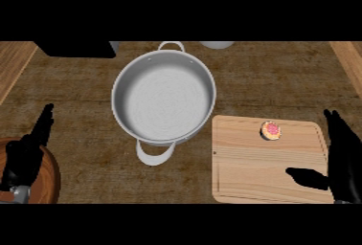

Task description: Pick the cupcake from the cutting board and place it in the pot

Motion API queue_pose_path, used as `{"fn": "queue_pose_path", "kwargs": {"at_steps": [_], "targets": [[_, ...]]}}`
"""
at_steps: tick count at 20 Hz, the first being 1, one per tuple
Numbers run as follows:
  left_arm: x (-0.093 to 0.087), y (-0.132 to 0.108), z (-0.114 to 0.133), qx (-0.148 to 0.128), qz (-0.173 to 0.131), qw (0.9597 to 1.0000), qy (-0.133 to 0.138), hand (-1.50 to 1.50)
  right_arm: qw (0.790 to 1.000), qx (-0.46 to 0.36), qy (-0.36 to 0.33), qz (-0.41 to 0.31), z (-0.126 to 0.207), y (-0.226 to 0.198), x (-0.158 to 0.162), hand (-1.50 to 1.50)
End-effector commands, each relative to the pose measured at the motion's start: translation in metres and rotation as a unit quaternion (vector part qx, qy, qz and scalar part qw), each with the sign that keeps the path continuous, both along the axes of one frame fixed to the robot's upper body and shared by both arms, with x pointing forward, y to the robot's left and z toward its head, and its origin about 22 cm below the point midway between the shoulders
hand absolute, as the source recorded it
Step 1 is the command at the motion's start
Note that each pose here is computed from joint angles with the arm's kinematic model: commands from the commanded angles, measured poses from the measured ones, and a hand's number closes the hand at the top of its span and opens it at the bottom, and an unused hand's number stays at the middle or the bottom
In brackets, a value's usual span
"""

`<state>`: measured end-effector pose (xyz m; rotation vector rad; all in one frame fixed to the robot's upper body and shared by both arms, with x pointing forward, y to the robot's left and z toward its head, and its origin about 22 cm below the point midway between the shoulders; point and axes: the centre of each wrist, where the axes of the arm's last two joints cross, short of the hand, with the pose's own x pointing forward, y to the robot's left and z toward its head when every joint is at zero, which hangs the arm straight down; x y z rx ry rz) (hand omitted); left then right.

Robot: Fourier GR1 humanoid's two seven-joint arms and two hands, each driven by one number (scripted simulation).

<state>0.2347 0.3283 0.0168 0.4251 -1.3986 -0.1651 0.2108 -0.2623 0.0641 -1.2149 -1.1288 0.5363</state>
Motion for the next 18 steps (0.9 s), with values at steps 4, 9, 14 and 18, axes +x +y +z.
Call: {"fn": "queue_pose_path", "kwargs": {"at_steps": [4, 9, 14, 18], "targets": [[-0.003, -0.01, -0.005, 0.0, -0.011, 0.9999, 0.006, 0.0, 0.982, -0.017, 0.188, -0.03, 0.03, 0.05, 0.041, -1.5], [-0.007, 0.004, 0.008, -0.003, -0.004, 1.0, 0.002, 0.0, 0.968, 0.01, 0.247, -0.033, 0.035, 0.068, 0.08, -1.5], [0.004, 0.009, 0.007, -0.002, 0.01, 0.9999, 0.007, 0.0, 0.964, 0.009, 0.266, -0.026, 0.027, 0.089, 0.094, -1.5], [-0.014, 0.014, 0.004, -0.004, 0.009, 0.9999, 0.007, 0.0, 0.957, -0.016, 0.285, -0.047, 0.031, 0.096, 0.111, -1.5]]}}
